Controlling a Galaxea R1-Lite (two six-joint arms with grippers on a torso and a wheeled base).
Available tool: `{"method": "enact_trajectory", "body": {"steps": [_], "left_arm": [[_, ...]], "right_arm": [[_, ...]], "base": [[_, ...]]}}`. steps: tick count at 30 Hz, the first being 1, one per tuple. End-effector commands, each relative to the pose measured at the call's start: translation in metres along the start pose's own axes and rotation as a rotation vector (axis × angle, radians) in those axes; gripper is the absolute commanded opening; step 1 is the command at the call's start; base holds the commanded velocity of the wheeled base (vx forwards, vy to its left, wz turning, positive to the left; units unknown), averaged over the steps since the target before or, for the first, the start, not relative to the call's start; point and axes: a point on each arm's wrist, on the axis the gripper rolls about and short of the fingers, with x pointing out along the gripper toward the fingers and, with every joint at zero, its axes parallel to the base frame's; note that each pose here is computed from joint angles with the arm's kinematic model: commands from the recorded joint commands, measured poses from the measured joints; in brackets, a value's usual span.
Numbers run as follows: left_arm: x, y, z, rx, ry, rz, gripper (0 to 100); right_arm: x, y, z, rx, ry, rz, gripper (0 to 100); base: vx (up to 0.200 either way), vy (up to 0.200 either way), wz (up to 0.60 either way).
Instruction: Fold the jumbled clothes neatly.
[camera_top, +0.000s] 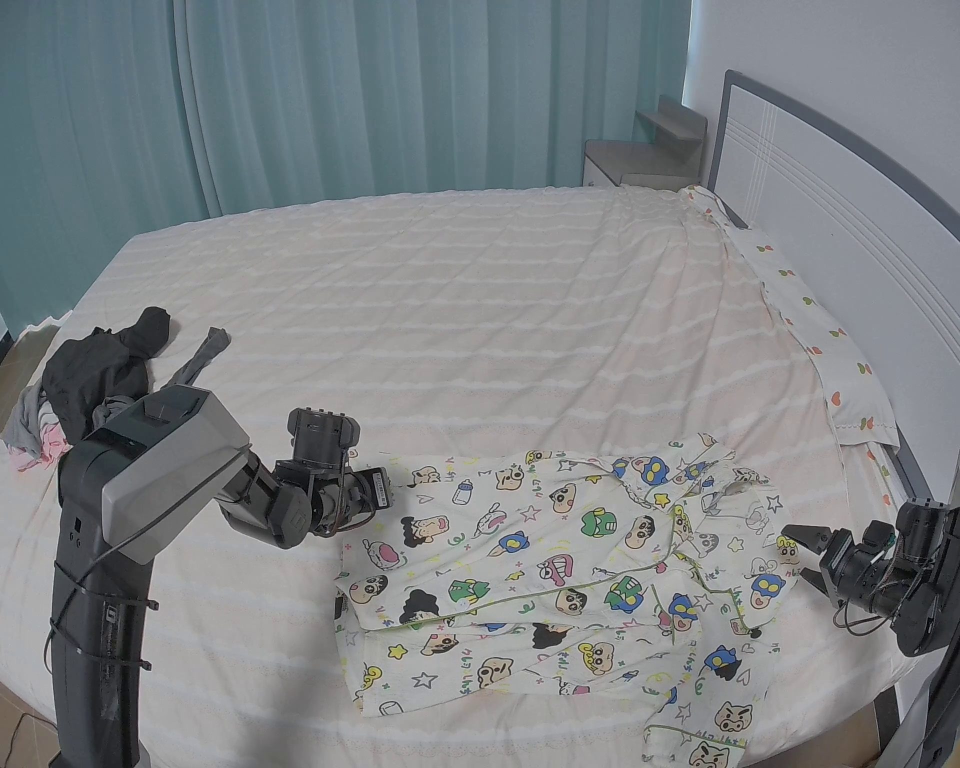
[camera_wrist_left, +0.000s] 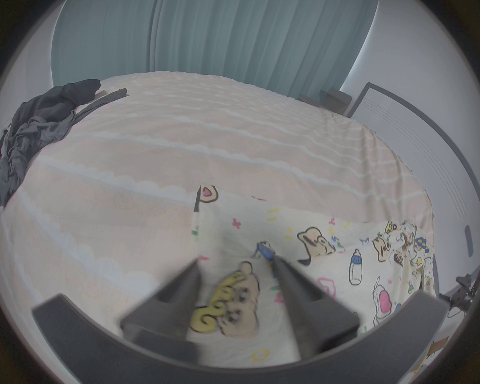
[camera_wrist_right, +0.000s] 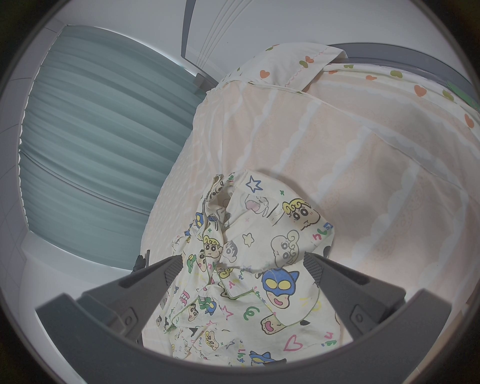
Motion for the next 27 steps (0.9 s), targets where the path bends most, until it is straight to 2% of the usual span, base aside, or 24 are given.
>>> {"method": "enact_trajectory", "body": {"steps": [1,5,11,17,23,24,27], "left_arm": [[0.007,-0.001,-0.001,-0.008,-0.018,0.002,0],[0.01,-0.003,0.008,-0.023,-0.13,0.001,0],[0.011,-0.008,0.024,-0.033,-0.214,0.024,0],[0.016,-0.009,0.027,-0.035,-0.23,0.019,0],[0.023,-0.006,0.021,-0.037,-0.231,0.058,0],[0.023,-0.006,0.021,-0.038,-0.233,0.061,100],[0.023,-0.007,0.022,-0.043,-0.246,0.06,100]], "right_arm": [[0.0,0.001,0.001,-0.006,-0.008,0.008,100],[0.0,0.001,0.001,-0.006,-0.007,0.007,100],[0.0,0.001,0.001,-0.006,-0.008,0.008,100],[0.0,0.001,0.001,-0.006,-0.008,0.008,100],[0.0,0.001,0.001,-0.006,-0.007,0.007,100],[0.0,0.001,0.001,-0.006,-0.007,0.007,100],[0.0,0.0,0.0,-0.005,-0.006,0.006,100]], "base": [[0.0,0.0,0.0],[0.0,0.0,0.0],[0.0,0.0,0.0],[0.0,0.0,0.0],[0.0,0.0,0.0],[0.0,0.0,0.0],[0.0,0.0,0.0]]}}
